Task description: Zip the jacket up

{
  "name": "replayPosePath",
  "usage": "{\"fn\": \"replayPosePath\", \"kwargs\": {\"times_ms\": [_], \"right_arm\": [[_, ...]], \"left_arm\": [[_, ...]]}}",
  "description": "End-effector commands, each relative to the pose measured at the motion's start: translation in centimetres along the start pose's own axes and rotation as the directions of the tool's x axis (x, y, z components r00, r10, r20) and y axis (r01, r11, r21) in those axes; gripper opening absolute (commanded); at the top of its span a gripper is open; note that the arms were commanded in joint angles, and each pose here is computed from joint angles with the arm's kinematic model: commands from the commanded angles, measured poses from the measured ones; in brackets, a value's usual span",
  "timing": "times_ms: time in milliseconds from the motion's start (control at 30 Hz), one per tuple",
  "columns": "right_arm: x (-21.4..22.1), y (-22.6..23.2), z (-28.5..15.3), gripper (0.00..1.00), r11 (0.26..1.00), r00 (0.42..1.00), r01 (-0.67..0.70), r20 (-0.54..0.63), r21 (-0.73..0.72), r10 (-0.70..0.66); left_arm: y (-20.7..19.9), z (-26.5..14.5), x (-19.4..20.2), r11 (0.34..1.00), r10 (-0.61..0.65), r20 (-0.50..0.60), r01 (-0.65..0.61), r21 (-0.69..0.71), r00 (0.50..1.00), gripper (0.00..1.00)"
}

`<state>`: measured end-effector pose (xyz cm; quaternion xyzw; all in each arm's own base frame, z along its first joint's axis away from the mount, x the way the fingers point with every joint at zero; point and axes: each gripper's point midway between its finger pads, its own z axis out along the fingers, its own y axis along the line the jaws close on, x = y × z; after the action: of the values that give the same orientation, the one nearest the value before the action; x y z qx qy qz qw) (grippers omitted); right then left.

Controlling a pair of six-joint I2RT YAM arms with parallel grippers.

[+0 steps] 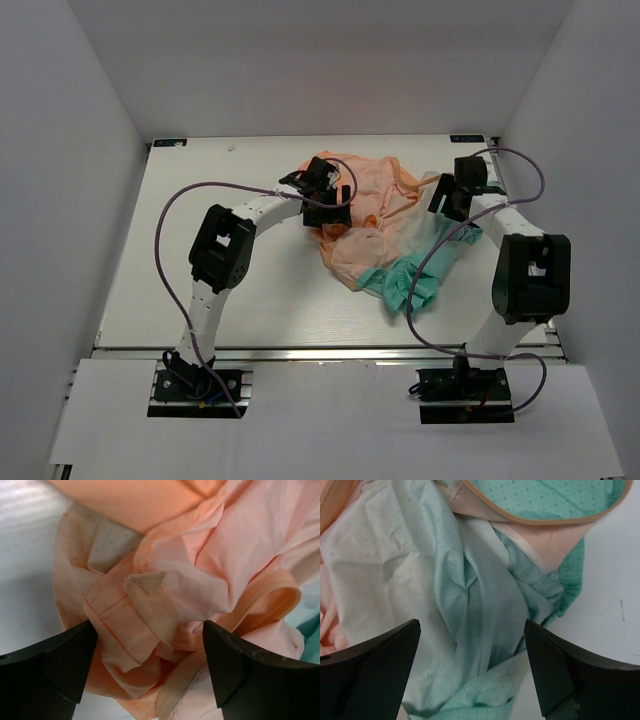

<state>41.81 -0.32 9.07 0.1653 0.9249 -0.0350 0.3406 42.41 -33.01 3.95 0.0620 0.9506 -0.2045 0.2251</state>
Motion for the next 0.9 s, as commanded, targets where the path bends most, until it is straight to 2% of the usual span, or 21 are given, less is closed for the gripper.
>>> {"fn": "replayPosePath", "kwargs": {"times_ms": [0, 33, 67, 133, 167, 200, 267, 300, 333, 400, 533, 567, 600, 633, 733, 867], "right_arm": [[-3.5, 1.5, 1.1, 0.89, 0.999, 0.996, -0.014, 0.083, -0.039, 0.017], [-3.2, 1.6, 1.8, 0.89, 0.999, 0.997, -0.021, 0.073, -0.037, 0.023], [-3.1, 1.7, 2.2, 0.89, 0.999, 0.997, -0.027, 0.074, -0.038, 0.03], [-2.6, 1.8, 3.3, 0.86, 0.998, 0.995, -0.041, 0.093, -0.046, 0.045], [-2.1, 1.7, 3.7, 0.83, 0.998, 0.995, -0.042, 0.092, -0.042, 0.045], [-1.2, 1.6, 4.2, 0.8, 0.998, 0.996, -0.04, 0.072, -0.043, 0.043], [-0.2, 1.7, 4.9, 0.59, 0.998, 0.998, -0.045, 0.044, -0.046, 0.047], [0.0, 1.9, 5.0, 0.45, 0.997, 0.998, -0.044, 0.038, -0.056, 0.047], [0.7, 2.3, 4.6, 0.18, 0.995, 0.999, -0.043, 0.024, -0.09, 0.045], [0.8, 3.6, 3.7, 0.01, 0.986, 0.999, -0.017, 0.044, -0.164, 0.025], [1.6, 7.0, -1.5, 0.0, 0.961, 0.994, 0.076, 0.092, -0.267, -0.053], [2.6, 7.5, -2.3, 0.0, 0.956, 0.994, 0.092, 0.085, -0.278, -0.071], [4.2, 9.5, -3.6, 0.0, 0.94, 0.992, 0.117, 0.077, -0.322, -0.097], [4.8, 10.6, -5.2, 0.0, 0.923, 0.989, 0.139, 0.089, -0.36, -0.115], [10.1, 13.9, -7.9, 0.0, 0.877, 0.973, 0.228, 0.071, -0.423, -0.219], [14.2, 17.1, -10.5, 0.0, 0.829, 0.953, 0.281, 0.042, -0.483, -0.299]], "left_arm": [[-1.5, -1.7, -2.8, 0.999, 0.017, 0.07, -0.019, 0.035, 0.997, 0.93], [-1.3, -1.2, -2.7, 0.999, 0.016, 0.068, -0.018, 0.028, 0.998, 0.85], [-1.4, -1.0, -2.7, 0.999, 0.019, 0.069, -0.021, 0.029, 0.997, 0.66], [-1.1, -0.7, -2.9, 1.0, 0.019, 0.075, -0.02, 0.014, 0.997, 0.44], [-0.9, -0.8, -2.9, 1.0, 0.017, 0.079, -0.017, 0.002, 0.997, 0.18], [-0.7, -0.9, -3.2, 1.0, 0.016, 0.088, -0.015, -0.011, 0.996, 0.03], [0.1, -1.9, -3.5, 0.998, 0.012, 0.118, -0.005, -0.06, 0.993, 0.0], [0.8, -2.3, -3.6, 0.996, 0.012, 0.128, 0.0, -0.091, 0.992, 0.0], [1.5, -3.6, -3.3, 0.991, -0.002, 0.137, 0.02, -0.129, 0.991, 0.0], [3.7, -5.4, -3.6, 0.97, -0.018, 0.199, 0.066, -0.234, 0.98, 0.0], [8.4, -10.7, -2.1, 0.903, -0.097, 0.292, 0.207, -0.377, 0.952, 0.0], [10.8, -11.5, -0.5, 0.869, -0.127, 0.286, 0.246, -0.429, 0.95, 0.0], [11.8, -14.0, -0.7, 0.842, -0.145, 0.339, 0.296, -0.451, 0.929, 0.0], [13.6, -15.2, 0.5, 0.798, -0.198, 0.346, 0.356, -0.486, 0.917, 0.0], [16.5, -18.7, 4.2, 0.702, -0.244, 0.366, 0.424, -0.572, 0.898, 0.0], [17.6, -20.9, 8.6, 0.673, -0.288, 0.356, 0.452, -0.585, 0.889, 0.0]]}}
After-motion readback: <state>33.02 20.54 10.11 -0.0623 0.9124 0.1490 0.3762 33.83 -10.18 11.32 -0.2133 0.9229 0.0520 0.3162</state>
